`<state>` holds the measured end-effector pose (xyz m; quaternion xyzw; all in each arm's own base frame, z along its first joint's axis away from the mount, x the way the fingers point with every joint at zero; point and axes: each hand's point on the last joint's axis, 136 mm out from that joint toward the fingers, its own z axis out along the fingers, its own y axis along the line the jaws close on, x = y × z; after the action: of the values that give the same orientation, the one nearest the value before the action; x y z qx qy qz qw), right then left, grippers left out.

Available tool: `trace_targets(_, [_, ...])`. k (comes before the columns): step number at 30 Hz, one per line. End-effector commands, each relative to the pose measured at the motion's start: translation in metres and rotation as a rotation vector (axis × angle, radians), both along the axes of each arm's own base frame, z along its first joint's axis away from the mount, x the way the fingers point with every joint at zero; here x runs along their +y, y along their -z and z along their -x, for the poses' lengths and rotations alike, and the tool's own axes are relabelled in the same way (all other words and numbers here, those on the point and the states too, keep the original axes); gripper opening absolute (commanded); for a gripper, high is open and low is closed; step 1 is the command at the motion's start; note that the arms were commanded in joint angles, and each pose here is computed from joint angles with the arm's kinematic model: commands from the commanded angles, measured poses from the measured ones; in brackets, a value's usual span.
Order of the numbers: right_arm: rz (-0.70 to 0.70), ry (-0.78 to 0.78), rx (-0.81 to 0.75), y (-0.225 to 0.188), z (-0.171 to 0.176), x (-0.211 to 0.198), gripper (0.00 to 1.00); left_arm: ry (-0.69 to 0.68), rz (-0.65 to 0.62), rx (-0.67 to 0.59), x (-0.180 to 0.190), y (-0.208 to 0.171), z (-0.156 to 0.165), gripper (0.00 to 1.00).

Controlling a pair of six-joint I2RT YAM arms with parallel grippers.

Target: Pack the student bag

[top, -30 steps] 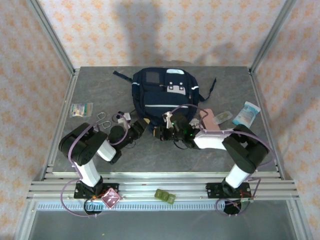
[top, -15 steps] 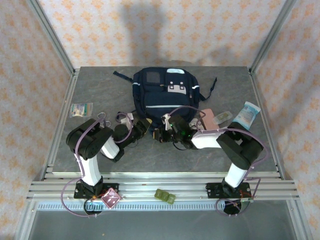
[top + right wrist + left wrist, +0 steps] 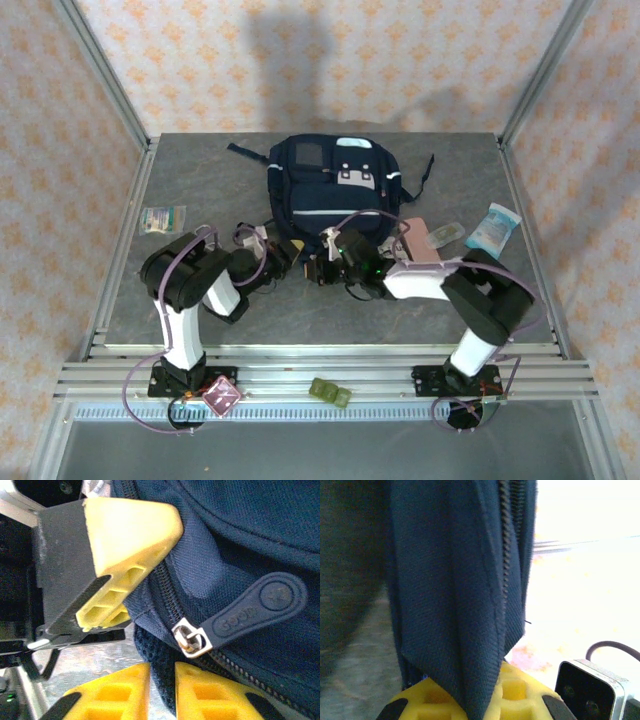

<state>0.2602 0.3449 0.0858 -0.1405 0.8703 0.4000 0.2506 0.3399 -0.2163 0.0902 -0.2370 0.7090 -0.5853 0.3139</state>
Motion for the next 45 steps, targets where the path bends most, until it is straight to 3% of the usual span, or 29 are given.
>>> trace_targets(1, [-0.046, -0.047, -0.051, -0.04, 0.018, -0.006, 0.23, 0.082, 0.112, -0.447, -0.005, -0.113, 0.018, 0.0])
trace_targets(5, [-0.146, 0.089, -0.151, -0.09, 0.004, -0.038, 0.25, 0.104, 0.104, -0.555, -0.008, -0.139, 0.022, 0.0])
trace_targets(8, [-0.169, 0.197, -0.17, -0.105, -0.01, -0.062, 0.33, 0.122, 0.101, -0.613, -0.011, -0.153, 0.023, 0.0])
trace_targets(16, [-0.091, 0.239, -0.118, -0.092, -0.03, -0.068, 0.42, 0.136, 0.114, -0.708, -0.014, -0.181, 0.025, 0.0])
trace_targets(21, [-0.144, 0.23, -0.103, -0.098, -0.034, -0.061, 0.44, 0.14, 0.115, -0.713, -0.013, -0.182, 0.027, 0.0])
trace_targets(32, [-0.227, 0.209, -0.086, -0.106, -0.053, -0.048, 0.44, 0.138, 0.115, -0.732, -0.011, -0.188, 0.033, 0.0])
trace_targets(38, [-0.303, 0.088, -0.038, -0.105, -0.043, -0.026, 0.42, 0.137, 0.119, -0.735, -0.01, -0.19, 0.033, 0.0])
trace_targets(45, [-0.345, 0.034, -0.047, -0.107, -0.038, -0.018, 0.26, 0.126, 0.12, -0.721, -0.01, -0.187, 0.03, 0.0])
